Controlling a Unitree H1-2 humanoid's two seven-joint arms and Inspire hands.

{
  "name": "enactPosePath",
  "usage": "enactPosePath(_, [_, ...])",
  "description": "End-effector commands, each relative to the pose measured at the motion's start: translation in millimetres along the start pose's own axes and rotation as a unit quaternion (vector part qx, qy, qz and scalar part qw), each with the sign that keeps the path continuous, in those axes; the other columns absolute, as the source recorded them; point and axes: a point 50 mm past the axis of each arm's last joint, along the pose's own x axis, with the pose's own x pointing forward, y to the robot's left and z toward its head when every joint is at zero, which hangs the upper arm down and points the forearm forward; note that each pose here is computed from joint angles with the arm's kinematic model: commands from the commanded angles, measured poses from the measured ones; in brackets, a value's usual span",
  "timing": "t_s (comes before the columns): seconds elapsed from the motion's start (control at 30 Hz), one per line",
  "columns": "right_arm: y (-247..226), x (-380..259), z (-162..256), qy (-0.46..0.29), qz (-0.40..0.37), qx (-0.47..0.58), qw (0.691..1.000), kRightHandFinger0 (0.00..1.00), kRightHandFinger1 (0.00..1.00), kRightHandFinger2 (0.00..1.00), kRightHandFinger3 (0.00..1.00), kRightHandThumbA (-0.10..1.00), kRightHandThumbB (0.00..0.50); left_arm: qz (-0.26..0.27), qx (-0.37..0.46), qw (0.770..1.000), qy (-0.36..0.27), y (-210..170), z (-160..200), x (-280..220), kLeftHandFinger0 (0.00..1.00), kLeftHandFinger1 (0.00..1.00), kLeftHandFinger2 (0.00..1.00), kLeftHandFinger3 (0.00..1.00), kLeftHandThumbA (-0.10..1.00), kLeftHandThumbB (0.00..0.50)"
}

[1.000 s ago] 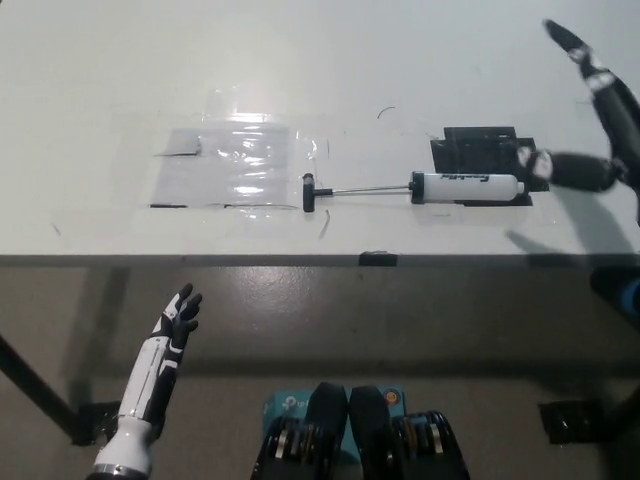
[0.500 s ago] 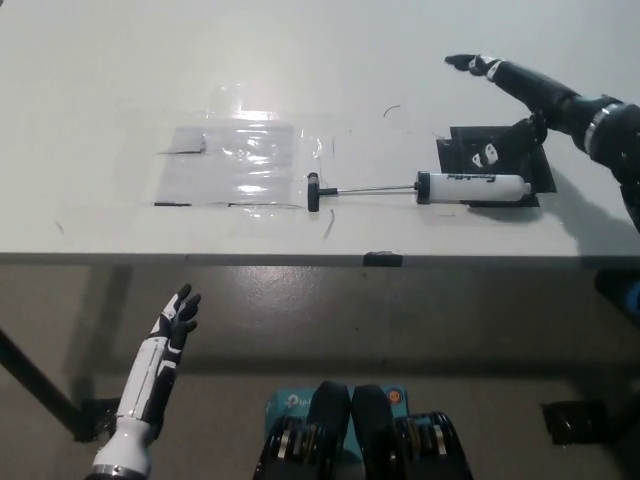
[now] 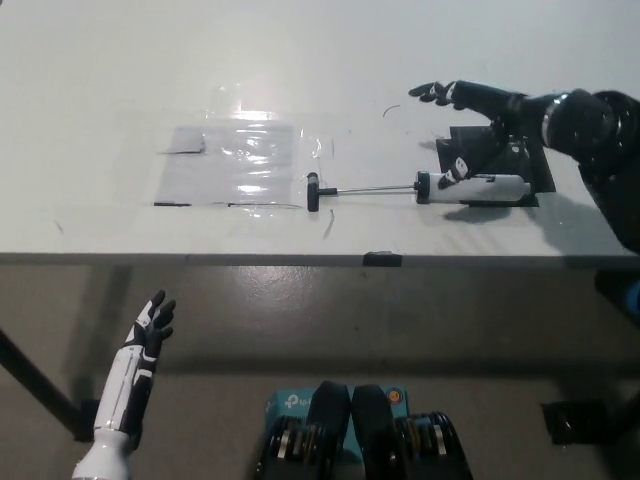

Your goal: The robot uses right hand to pick up a small white air pumper and uses its left hand to compress it, and then puts it on the desk

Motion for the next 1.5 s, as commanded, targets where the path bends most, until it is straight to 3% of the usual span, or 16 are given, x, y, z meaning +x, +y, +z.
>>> enactPosePath(0.0, [-50.8,-4.0,30.8,-0.007,-0.040,-0.045,0.998,1.00,1.00,1.00,1.00,1.00,0.442,0.006,0.007,0.999,-0.031,8.0,14.7,10.6,1.00,1.00,1.00,1.00,1.00,0.196])
enactPosePath(0.07, [-54.5,-1.1,31.9,0.001,-0.041,-0.047,0.998,1.00,1.00,1.00,1.00,1.00,0.464,0.001,0.008,0.999,-0.035,6.7,15.1,9.2,1.00,1.00,1.00,1.00,1.00,0.192])
enactPosePath(0.33, [-64.9,3.8,35.1,0.026,-0.051,-0.085,0.995,1.00,1.00,1.00,1.00,1.00,0.472,-0.003,0.007,0.999,-0.041,5.1,16.3,7.8,1.00,1.00,1.00,1.00,1.00,0.202])
enactPosePath(0.47, [-66.2,4.9,29.7,0.035,-0.048,-0.085,0.995,1.00,1.00,1.00,1.00,1.00,0.465,-0.004,0.008,0.999,-0.042,5.4,16.7,8.9,1.00,1.00,1.00,1.00,1.00,0.209])
enactPosePath(0.6, [-62.7,6.5,26.2,0.035,-0.044,-0.088,0.995,1.00,1.00,1.00,1.00,1.00,0.420,-0.004,0.010,0.999,-0.041,6.9,16.3,8.6,1.00,1.00,1.00,1.00,1.00,0.206])
enactPosePath(0.73, [-58.6,8.0,24.1,0.042,-0.039,-0.098,0.994,1.00,1.00,1.00,1.00,1.00,0.439,-0.004,0.009,0.999,-0.042,6.7,15.7,6.5,1.00,1.00,1.00,1.00,1.00,0.192])
enactPosePath(0.87, [-56.2,9.1,23.8,0.054,-0.035,-0.102,0.993,1.00,1.00,1.00,1.00,1.00,0.415,-0.004,0.011,0.999,-0.042,7.8,17.3,7.9,1.00,1.00,1.00,1.00,1.00,0.191])
enactPosePath(1.0, [-46.6,14.2,23.1,0.060,-0.026,-0.107,0.992,1.00,1.00,1.00,1.00,1.00,0.427,-0.002,0.013,0.999,-0.042,10.5,16.8,7.6,1.00,1.00,1.00,1.00,1.00,0.179])
enactPosePath(1.2, [-35.9,23.4,27.9,0.061,-0.015,-0.154,0.986,1.00,1.00,1.00,1.00,1.00,0.433,0.002,0.014,0.999,-0.043,11.2,15.9,9.2,1.00,1.00,1.00,1.00,1.00,0.202])
enactPosePath(1.37, [-35.6,28.5,32.6,0.073,-0.017,-0.154,0.985,1.00,1.00,1.00,1.00,1.00,0.423,0.007,0.021,0.999,-0.046,14.6,18.4,15.7,1.00,1.00,1.00,1.00,1.00,0.181])
enactPosePath(1.47, [-33.1,30.0,30.7,0.080,-0.015,-0.147,0.986,1.00,1.00,1.00,1.00,1.00,0.444,0.008,0.023,0.999,-0.049,15.7,18.8,16.1,1.00,1.00,1.00,1.00,1.00,0.196])
